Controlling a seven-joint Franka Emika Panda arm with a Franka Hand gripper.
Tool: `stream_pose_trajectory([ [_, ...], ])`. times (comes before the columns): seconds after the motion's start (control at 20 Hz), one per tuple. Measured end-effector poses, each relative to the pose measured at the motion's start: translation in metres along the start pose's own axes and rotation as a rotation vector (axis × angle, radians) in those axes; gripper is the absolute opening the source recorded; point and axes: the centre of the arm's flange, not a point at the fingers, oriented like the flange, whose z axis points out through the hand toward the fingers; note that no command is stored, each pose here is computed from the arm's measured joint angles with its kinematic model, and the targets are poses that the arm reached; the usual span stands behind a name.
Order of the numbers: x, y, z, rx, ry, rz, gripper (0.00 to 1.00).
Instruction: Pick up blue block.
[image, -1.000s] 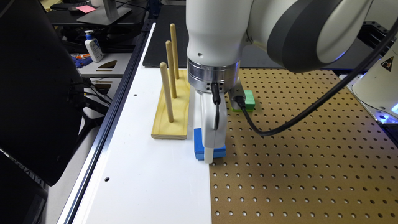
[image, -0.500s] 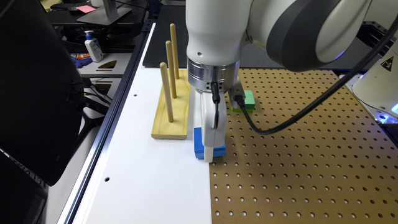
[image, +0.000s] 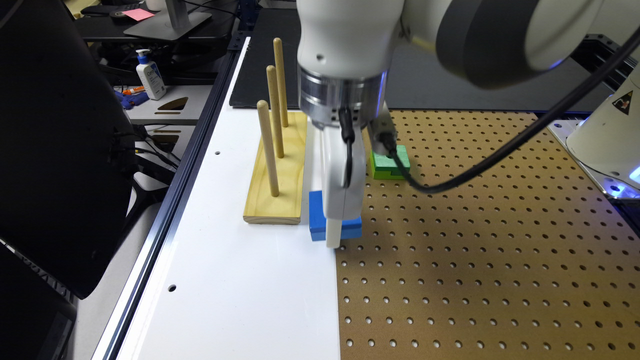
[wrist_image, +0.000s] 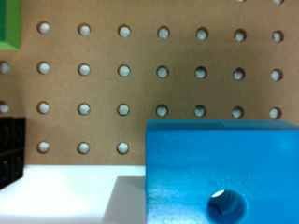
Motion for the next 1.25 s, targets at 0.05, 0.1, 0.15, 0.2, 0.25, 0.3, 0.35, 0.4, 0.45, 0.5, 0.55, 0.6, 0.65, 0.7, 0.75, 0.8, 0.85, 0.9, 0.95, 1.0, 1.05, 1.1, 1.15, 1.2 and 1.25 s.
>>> stream_pose_trajectory([
  [0.05, -0.0002, 0.000, -0.002, -0.0017, 0.0016, -0.0005, 0.00],
  [0.1, 0.0000, 0.000, -0.006, -0.0012, 0.0048, -0.0010, 0.00],
  [0.15, -0.0001, -0.001, -0.010, -0.0006, 0.0087, -0.0014, 0.00],
  [0.2, -0.0006, -0.001, -0.017, -0.0024, 0.0129, -0.0021, 0.00],
  [0.25, -0.0016, -0.002, -0.022, -0.0038, 0.0162, -0.0025, 0.00],
  [0.3, -0.0029, -0.002, -0.029, -0.0067, 0.0198, -0.0029, 0.00],
  [0.35, -0.0043, -0.002, -0.034, -0.0097, 0.0228, -0.0029, 0.00],
  [0.4, -0.0053, -0.003, -0.038, -0.0107, 0.0256, -0.0029, 0.00],
  [0.45, -0.0057, -0.003, -0.041, -0.0096, 0.0292, -0.0032, 0.00],
  [0.5, -0.0063, -0.003, -0.047, -0.0101, 0.0331, -0.0031, 0.00],
  [0.55, -0.0070, -0.003, -0.053, -0.0109, 0.0365, -0.0026, 0.00],
  [0.6, -0.0080, -0.003, -0.058, -0.0128, 0.0388, -0.0023, 0.00],
  [0.65, -0.0090, -0.003, -0.063, -0.0140, 0.0404, -0.0021, 0.00],
  [0.7, -0.0098, -0.003, -0.066, -0.0149, 0.0412, -0.0018, 0.00],
  [0.75, -0.0101, -0.003, -0.067, -0.0151, 0.0423, -0.0017, 0.00],
  [0.8, -0.0100, -0.003, -0.069, -0.0139, 0.0439, -0.0015, 0.00],
  [0.85, -0.0099, -0.004, -0.072, -0.0106, 0.0477, -0.0008, 0.00],
  [0.9, -0.0103, -0.004, -0.077, -0.0107, 0.0507, 0.0000, 0.00],
  [0.95, -0.0110, -0.003, -0.082, -0.0116, 0.0532, 0.0011, 0.00],
  [1.0, -0.0118, -0.003, -0.086, -0.0124, 0.0551, 0.0018, 0.00],
  [1.05, -0.0126, -0.003, -0.089, -0.0135, 0.0563, 0.0026, 0.00],
  [1.1, -0.0132, -0.003, -0.092, -0.0134, 0.0576, 0.0033, 0.00],
  [1.15, -0.0137, -0.003, -0.096, -0.0122, 0.0601, 0.0041, 0.00],
  [1.2, -0.0141, -0.003, -0.101, -0.0106, 0.0631, 0.0057, 0.00],
  [1.25, -0.0151, -0.003, -0.109, -0.0100, 0.0662, 0.0084, 0.00],
])
